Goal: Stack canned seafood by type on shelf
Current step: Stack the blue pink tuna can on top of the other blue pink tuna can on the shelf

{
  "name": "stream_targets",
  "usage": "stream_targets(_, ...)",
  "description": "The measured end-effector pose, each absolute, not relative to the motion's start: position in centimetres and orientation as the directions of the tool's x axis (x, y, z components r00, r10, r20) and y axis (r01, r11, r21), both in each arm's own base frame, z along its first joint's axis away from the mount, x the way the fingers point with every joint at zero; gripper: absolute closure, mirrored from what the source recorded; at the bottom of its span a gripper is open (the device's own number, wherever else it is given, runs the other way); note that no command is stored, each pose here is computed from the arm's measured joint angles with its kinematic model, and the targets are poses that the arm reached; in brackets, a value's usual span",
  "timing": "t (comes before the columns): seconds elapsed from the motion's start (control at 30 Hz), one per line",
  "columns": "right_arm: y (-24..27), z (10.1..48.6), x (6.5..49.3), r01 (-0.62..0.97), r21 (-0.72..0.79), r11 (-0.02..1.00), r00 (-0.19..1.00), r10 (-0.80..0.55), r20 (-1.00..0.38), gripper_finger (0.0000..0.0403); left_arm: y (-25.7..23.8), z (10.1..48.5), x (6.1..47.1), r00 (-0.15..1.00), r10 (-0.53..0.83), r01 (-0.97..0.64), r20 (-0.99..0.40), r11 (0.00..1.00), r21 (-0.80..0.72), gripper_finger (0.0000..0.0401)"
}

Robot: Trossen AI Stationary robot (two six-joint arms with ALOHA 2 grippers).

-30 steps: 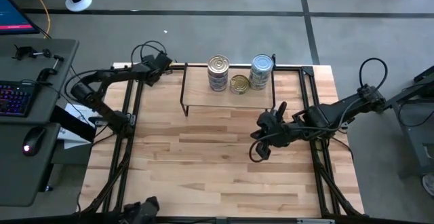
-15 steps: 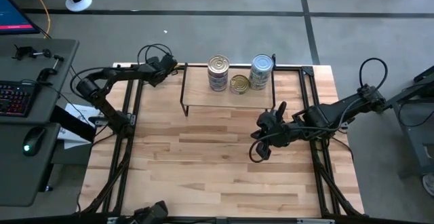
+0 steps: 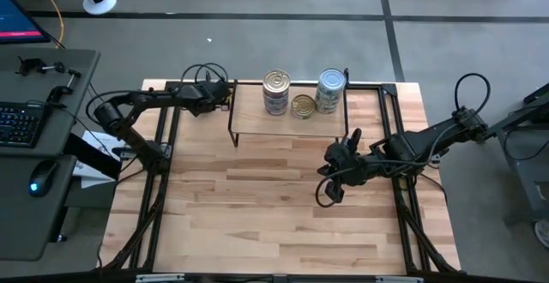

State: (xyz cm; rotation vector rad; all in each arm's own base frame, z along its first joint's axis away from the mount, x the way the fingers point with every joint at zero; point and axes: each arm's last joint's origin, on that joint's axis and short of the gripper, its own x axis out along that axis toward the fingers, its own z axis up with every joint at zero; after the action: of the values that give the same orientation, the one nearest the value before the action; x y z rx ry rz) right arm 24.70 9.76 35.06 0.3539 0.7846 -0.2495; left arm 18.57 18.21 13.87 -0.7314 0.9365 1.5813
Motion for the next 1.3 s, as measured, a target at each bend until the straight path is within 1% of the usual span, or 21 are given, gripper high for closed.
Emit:
stream_targets(0.1, 9.8, 35.1, 24.7, 0.341, 0.211, 0.916, 0.683, -0.088, -0.725, 0.0403, 17.2, 14.1, 18.4, -0.251, 0.469, -0.958, -0.847, 0.008, 0.288, 0.0401)
stream_targets(0.23, 9.8, 35.1, 24.7, 0.333, 0.202, 0.921, 0.683, -0.088, -0.725, 0.0403, 16.0, 14.6, 17.7, -0.299, 0.429, -0.902, -0.853, 0.165, 0.399, 0.0401)
stream_targets(0.37, 9.8, 35.1, 24.7, 0.325, 0.194, 0.926, 0.683, -0.088, -0.725, 0.0403, 15.0, 14.7, 17.0, -0.363, 0.354, -0.83, -0.862, 0.299, 0.472, 0.0401)
stream_targets(0.47, 9.8, 35.1, 24.7, 0.325, 0.194, 0.925, 0.683, -0.088, -0.725, 0.0403, 14.1, 14.6, 16.7, -0.389, 0.319, -0.789, -0.864, 0.368, 0.491, 0.0401)
stream_targets(0.63, 9.8, 35.1, 24.7, 0.325, 0.194, 0.926, 0.683, -0.088, -0.725, 0.0403, 12.4, 14.5, 17.1, -0.416, 0.304, -0.732, -0.857, 0.448, 0.514, 0.0401)
stream_targets(0.77, 9.8, 35.1, 24.7, 0.324, 0.193, 0.926, 0.683, -0.088, -0.725, 0.0403, 10.8, 14.7, 17.7, -0.392, 0.297, -0.702, -0.871, 0.515, 0.491, 0.0401)
stream_targets(0.9, 9.8, 35.1, 24.7, 0.324, 0.193, 0.926, 0.683, -0.088, -0.725, 0.0403, 9.0, 15.2, 18.0, -0.372, 0.259, -0.685, -0.892, 0.572, 0.451, 0.0401)
stream_targets(1.0, 9.8, 35.1, 24.7, 0.324, 0.193, 0.926, 0.683, -0.088, -0.725, 0.0403, 7.8, 15.5, 18.0, -0.387, 0.245, -0.669, -0.889, 0.588, 0.454, 0.0401)
stream_targets(1.1, 9.8, 35.1, 24.7, 0.325, 0.194, 0.926, 0.683, -0.088, -0.725, 0.0403, 6.8, 15.8, 17.9, -0.388, 0.225, -0.684, -0.894, 0.579, 0.443, 0.0401)
stream_targets(1.3, 9.8, 35.1, 24.7, 0.325, 0.194, 0.926, 0.683, -0.088, -0.725, 0.0403, 4.5, 16.2, 18.2, -0.348, 0.158, -0.71, -0.924, 0.599, 0.37, 0.0401)
